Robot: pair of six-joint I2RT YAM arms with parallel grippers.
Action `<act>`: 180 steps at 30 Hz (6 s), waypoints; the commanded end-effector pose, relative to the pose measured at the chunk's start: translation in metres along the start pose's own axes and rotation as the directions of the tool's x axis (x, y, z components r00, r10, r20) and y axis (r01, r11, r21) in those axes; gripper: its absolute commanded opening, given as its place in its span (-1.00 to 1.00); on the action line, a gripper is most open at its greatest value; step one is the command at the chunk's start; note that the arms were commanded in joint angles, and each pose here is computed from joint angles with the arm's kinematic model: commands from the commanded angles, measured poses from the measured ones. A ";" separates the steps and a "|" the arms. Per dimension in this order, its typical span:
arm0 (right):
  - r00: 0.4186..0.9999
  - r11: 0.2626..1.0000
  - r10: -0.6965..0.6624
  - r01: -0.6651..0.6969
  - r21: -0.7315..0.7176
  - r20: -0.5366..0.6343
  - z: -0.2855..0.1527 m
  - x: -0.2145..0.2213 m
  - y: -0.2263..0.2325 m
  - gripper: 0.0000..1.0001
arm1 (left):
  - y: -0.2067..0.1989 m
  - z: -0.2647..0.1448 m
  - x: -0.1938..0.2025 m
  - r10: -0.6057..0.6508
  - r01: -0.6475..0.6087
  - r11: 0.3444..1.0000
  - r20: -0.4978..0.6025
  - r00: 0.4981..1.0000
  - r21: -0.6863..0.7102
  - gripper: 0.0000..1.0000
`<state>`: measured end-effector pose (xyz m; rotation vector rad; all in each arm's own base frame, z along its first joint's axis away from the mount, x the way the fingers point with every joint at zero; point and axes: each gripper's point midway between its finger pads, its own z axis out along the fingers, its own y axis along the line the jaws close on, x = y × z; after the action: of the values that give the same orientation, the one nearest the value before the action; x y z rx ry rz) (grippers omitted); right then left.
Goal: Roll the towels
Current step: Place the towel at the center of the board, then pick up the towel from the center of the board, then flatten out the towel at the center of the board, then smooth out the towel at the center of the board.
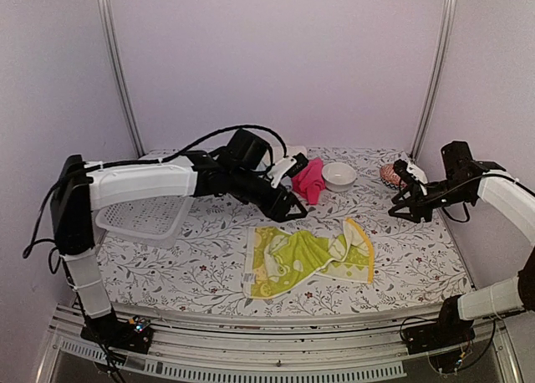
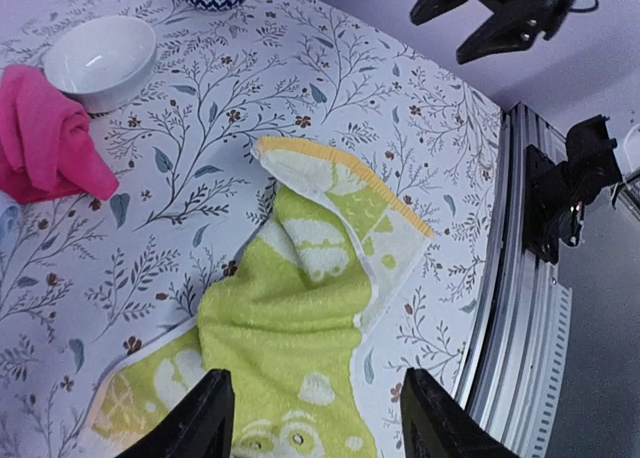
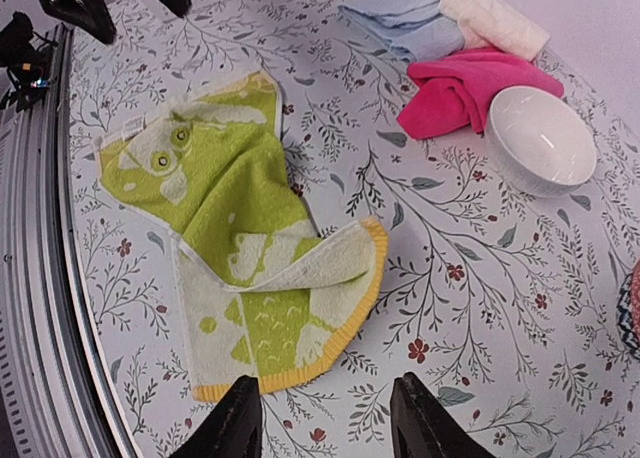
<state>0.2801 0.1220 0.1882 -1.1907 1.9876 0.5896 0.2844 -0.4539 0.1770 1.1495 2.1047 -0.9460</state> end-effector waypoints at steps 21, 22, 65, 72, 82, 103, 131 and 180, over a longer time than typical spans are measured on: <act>0.891 0.964 -0.234 0.159 -0.215 -0.389 0.138 0.011 -0.040 -0.24 | -0.022 -0.067 0.212 0.108 -0.260 0.944 -0.551 0.828 -0.206 0.08; 0.888 0.962 -0.236 0.157 -0.222 -0.394 0.141 0.013 -0.040 -0.24 | -0.023 -0.067 0.213 0.113 -0.264 0.943 -0.553 0.825 -0.201 0.09; 0.939 0.941 -0.153 0.045 -0.334 -0.306 0.129 -0.004 -0.020 -0.96 | -0.044 -0.048 0.218 0.233 -0.309 0.949 -0.529 0.816 -0.058 -0.03; 0.945 0.943 -0.134 0.029 -0.332 -0.298 0.126 -0.007 -0.017 -0.96 | -0.038 -0.036 0.246 0.270 -0.373 0.927 -0.611 0.744 -0.044 0.01; 0.945 0.943 -0.121 0.013 -0.334 -0.305 0.127 -0.002 -0.015 -0.96 | -0.026 -0.025 0.242 0.305 -0.458 0.883 -0.614 0.728 -0.104 -0.07; 0.984 0.965 0.116 -0.143 -0.219 -0.135 0.075 -0.020 -0.049 -0.96 | 0.036 -0.066 0.181 0.183 -0.389 0.823 -0.455 0.872 -0.415 -1.00; 0.984 0.949 -0.006 -0.050 0.310 0.177 -0.117 -0.130 -0.013 -0.96 | 0.013 -0.268 -0.017 0.177 0.000 0.783 0.223 0.959 -0.622 -1.00; 0.919 0.972 0.148 -0.203 -0.116 -0.366 0.023 0.104 0.039 -0.42 | 0.064 -0.057 0.191 -0.405 0.233 0.857 -0.322 0.855 -0.460 -0.81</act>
<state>0.2552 0.0874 0.0978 -1.1076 2.4663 0.5810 0.2642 -0.2824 0.0653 0.8191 2.7016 -0.2928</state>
